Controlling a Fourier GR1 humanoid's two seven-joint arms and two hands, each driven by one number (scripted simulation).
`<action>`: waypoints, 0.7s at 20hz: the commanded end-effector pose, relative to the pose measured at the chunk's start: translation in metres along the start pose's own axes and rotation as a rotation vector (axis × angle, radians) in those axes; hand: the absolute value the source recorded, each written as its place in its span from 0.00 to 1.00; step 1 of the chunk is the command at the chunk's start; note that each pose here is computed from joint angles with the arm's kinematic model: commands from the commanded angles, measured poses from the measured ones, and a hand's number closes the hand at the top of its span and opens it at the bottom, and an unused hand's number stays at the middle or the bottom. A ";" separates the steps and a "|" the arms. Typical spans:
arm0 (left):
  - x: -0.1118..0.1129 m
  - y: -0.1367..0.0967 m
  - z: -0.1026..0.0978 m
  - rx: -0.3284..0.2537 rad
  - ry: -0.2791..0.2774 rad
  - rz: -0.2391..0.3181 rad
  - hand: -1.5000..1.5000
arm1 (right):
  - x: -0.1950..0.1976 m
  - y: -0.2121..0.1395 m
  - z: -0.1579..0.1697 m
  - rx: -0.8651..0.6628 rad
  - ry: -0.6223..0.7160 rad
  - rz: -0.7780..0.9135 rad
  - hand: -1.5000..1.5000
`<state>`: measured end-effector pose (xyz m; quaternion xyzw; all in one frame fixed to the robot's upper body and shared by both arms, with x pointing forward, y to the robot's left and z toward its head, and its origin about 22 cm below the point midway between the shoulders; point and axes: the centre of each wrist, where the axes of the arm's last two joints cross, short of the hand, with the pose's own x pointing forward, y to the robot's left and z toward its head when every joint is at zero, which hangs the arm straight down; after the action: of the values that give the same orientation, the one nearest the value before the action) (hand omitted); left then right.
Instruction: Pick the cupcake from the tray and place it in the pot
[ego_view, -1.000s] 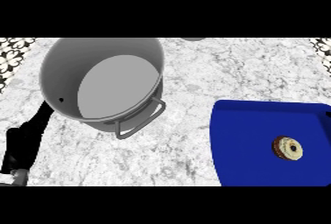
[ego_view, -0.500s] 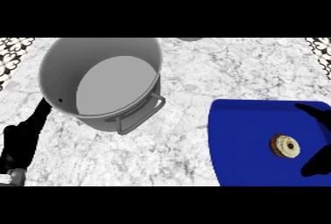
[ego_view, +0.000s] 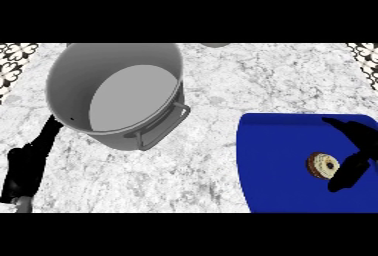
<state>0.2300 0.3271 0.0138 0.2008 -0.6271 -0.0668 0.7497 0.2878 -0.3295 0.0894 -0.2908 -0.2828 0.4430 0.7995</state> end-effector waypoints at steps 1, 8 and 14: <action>-0.005 0.014 -0.005 0.009 -0.009 0.022 0.50 | 0.019 0.000 -0.009 0.009 0.024 -0.004 0.00; 0.006 -0.009 0.012 0.003 -0.006 -0.004 0.50 | 0.011 0.028 -0.034 0.041 0.061 0.033 0.00; 0.008 0.003 0.007 0.004 0.001 0.002 0.50 | 0.000 0.024 -0.025 0.028 0.069 0.039 0.00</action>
<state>0.2223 0.3283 0.0188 0.2012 -0.6279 -0.0671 0.7488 0.2979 -0.3218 0.0526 -0.2968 -0.2486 0.4494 0.8051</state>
